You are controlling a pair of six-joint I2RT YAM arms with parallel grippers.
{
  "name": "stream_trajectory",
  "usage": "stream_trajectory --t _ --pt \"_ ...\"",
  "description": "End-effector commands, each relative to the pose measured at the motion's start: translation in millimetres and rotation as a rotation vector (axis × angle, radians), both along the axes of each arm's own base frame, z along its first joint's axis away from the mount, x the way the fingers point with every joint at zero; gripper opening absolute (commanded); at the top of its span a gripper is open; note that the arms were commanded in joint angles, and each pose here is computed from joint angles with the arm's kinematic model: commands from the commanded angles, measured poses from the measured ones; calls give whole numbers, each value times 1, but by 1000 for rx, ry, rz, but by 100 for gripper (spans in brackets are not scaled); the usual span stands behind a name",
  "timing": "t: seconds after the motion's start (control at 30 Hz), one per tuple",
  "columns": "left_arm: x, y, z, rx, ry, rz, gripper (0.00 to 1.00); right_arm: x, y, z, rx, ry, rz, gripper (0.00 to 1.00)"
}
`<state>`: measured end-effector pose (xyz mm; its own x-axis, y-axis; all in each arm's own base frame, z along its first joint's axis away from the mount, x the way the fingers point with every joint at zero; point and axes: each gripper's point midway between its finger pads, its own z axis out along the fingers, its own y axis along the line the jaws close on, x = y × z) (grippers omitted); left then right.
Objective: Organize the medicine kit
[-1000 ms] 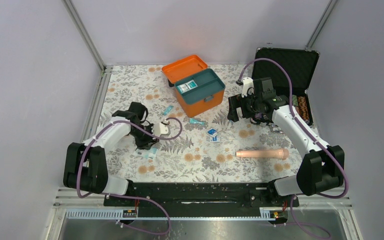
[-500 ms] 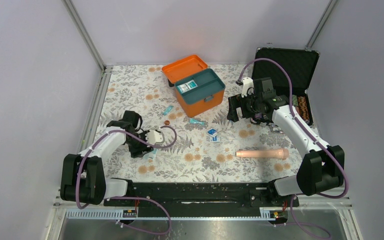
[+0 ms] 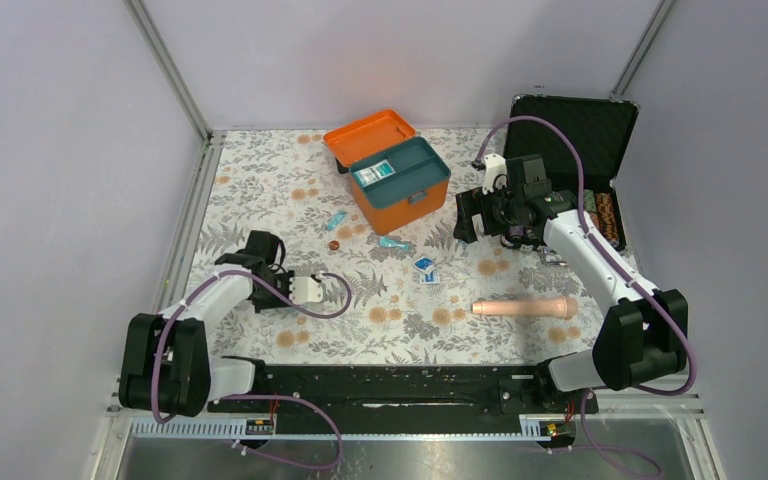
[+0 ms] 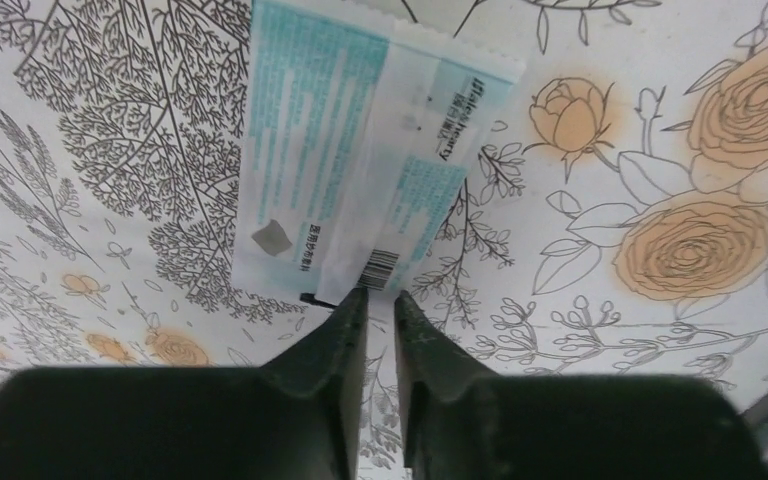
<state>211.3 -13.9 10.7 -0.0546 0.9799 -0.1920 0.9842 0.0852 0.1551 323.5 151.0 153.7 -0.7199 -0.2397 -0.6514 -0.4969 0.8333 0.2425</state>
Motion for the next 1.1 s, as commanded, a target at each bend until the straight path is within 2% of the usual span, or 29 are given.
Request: stream_trajectory --t 0.0,0.07,0.33,0.47,0.5,0.57,0.67,0.77,0.93,0.97,1.07 --pt "-6 -1 -14 -6 36 -36 10 0 1 7 19 -28 1 99" --pt "-8 -9 -6 -52 73 -25 0 0 1 7 20 -27 1 99" --pt "-5 -55 50 -292 223 76 0 5 4 11 27 -36 7 99" --pt "4 -63 60 -340 228 134 0 6 5 10 33 -32 9 100" --pt "10 -63 59 -337 210 167 8 6 5 10 34 -32 9 100" --pt "19 -62 55 -337 181 222 38 6 6 9 37 -31 7 99" --pt "22 -68 54 -361 160 214 55 5 5 10 37 -32 7 99" --pt "26 -72 42 -302 116 204 58 4 4 10 34 -36 7 100" --pt "24 -62 12 -171 36 83 60 3 4 9 35 -36 5 100" --pt "17 -55 -5 -116 44 40 57 2 3 9 32 -38 3 100" --pt "9 -48 -18 -65 96 43 49 0 2 8 29 -39 2 99"
